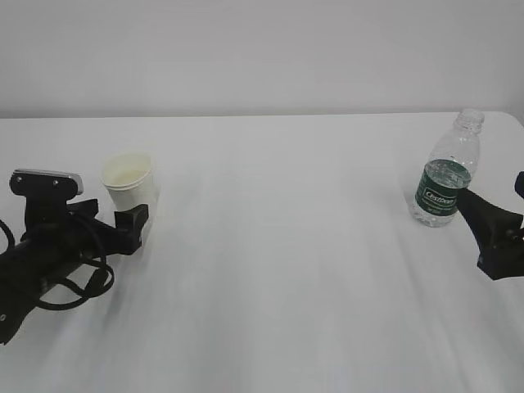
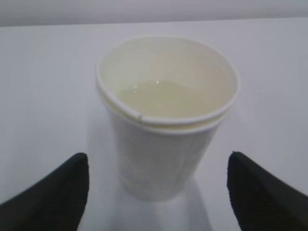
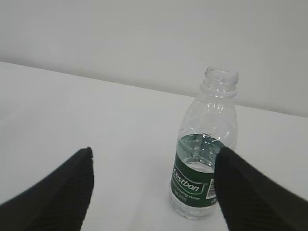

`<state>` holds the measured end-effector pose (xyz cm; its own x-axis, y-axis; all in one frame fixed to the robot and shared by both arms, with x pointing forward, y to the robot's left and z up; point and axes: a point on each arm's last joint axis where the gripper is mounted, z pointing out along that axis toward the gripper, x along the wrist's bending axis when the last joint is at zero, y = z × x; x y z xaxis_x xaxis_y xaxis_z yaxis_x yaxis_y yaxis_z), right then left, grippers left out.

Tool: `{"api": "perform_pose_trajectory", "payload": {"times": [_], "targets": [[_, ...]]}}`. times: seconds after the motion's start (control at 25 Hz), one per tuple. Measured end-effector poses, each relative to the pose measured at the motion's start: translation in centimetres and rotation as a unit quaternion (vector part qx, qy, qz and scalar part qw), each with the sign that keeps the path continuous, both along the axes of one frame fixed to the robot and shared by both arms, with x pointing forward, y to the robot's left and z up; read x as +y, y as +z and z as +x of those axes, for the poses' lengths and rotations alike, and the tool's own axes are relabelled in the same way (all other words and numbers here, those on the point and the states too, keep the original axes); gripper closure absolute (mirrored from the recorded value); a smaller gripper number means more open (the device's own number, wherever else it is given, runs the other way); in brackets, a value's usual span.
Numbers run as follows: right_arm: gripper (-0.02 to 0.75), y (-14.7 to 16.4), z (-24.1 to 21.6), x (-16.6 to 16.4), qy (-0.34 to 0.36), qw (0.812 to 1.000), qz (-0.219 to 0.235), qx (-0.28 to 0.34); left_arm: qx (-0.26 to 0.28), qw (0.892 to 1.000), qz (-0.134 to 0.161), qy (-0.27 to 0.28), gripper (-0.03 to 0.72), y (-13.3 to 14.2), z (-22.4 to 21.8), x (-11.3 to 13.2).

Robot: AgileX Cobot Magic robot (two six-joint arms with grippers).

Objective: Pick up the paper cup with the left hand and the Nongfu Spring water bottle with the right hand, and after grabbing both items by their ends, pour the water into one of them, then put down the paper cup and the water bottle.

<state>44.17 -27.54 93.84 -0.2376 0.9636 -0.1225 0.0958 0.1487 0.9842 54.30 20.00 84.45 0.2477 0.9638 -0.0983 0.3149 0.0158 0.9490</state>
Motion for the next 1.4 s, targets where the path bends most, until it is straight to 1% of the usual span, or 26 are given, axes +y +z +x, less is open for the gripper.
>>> {"api": "perform_pose_trajectory", "payload": {"times": [0.16,0.32,0.44,0.68,0.8,0.92,1.16,1.28,1.4], "targets": [[0.146,0.0,0.0,0.0,0.0,1.0,0.003,0.001,0.013,1.0,0.005,-0.005,0.053,0.2,-1.4,0.4],[0.146,0.0,0.0,0.0,-0.001,1.0,0.004,0.001,0.005,1.0,0.003,-0.006,0.095,1.4,-2.4,0.7],[0.146,0.0,0.0,0.0,-0.001,1.0,0.004,0.001,-0.013,1.0,-0.003,-0.011,0.121,2.8,-2.6,0.7],[0.146,0.3,0.4,0.0,-0.001,1.0,0.004,-0.006,-0.062,0.998,-0.019,-0.013,0.127,5.9,-2.6,0.7],[0.146,0.9,1.2,0.0,0.0,1.0,0.003,-0.019,-0.087,0.996,-0.028,-0.013,0.128,7.5,-2.7,0.7],[0.146,1.6,2.4,0.0,-0.001,1.0,-0.001,-0.027,-0.1,0.994,-0.032,-0.013,0.128,9.0,-2.9,0.8],[0.146,2.6,4.1,0.0,-0.005,1.0,0.002,-0.028,-0.082,0.996,-0.029,-0.014,0.128,11.7,-3.9,1.1],[0.146,3.1,4.7,0.0,-0.008,1.0,0.008,-0.025,-0.059,0.998,-0.024,-0.014,0.128,13.1,-4.4,1.3],[0.147,3.8,4.5,0.0,-0.009,0.999,0.01,-0.031,-0.059,0.998,-0.026,-0.015,0.128,14.9,-4.6,1.3]]}}
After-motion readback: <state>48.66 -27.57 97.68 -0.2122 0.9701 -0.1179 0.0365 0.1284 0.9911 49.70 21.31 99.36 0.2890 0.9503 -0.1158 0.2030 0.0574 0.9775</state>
